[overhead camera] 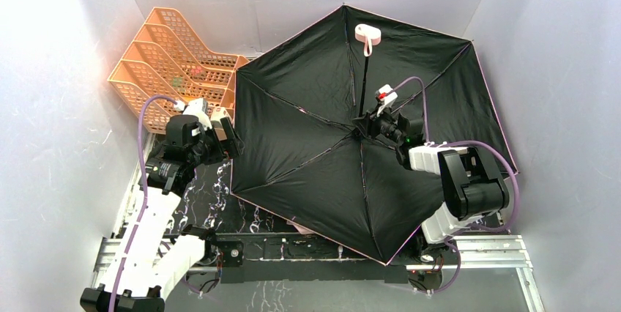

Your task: Put away the umbrella

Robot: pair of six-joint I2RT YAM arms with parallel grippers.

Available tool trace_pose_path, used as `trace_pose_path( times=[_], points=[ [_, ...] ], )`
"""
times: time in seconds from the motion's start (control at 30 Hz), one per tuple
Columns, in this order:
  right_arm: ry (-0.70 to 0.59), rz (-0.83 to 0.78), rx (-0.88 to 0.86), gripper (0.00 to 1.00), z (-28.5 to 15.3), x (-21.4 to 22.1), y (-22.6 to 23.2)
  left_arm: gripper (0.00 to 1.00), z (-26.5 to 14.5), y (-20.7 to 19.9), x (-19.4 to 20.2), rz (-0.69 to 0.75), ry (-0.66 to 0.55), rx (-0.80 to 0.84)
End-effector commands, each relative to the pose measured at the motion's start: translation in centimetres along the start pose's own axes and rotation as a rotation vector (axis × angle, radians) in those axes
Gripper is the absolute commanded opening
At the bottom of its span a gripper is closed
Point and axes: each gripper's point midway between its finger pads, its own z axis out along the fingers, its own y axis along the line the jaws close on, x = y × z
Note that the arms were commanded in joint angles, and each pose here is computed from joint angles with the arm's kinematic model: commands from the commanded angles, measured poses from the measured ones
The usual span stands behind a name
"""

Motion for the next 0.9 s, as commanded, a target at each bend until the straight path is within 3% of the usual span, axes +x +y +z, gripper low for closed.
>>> trace_pose_path(
  times=[0.0, 0.2, 0.27, 0.3, 0.5, 0.87],
  points=[
    [-0.098, -0.078, 0.015, 0.39, 1.2, -3.4, -0.9, 0.98, -1.1, -0.6, -0.5, -0.002, -0.009, 0.025],
    [-0.068, -0.117, 0.013, 0.22, 1.9, -3.1, -1.6, 0.98, -1.2, -0.7, -0.7, -0.001, -0.005, 0.027],
    [-0.061, -0.165, 0.0, 0.03, 2.0, -4.1, -1.5, 0.98, -1.4, -0.9, -1.0, -0.003, -0.006, 0.028],
    [-0.06, -0.204, -0.005, 0.0, 1.8, -5.2, -1.5, 0.98, -1.6, -1.1, -1.4, -0.004, -0.009, 0.031],
    [-0.189, -0.515, 0.073, 0.0, -1.8, -15.6, -0.5, 0.98, -5.3, -4.2, -6.9, -0.01, -0.084, 0.092],
    [-0.328, -0.965, 0.106, 0.0, -4.5, -23.8, 2.4, 0.98, -11.1, -10.3, -13.3, -0.009, -0.22, 0.32]
  ],
)
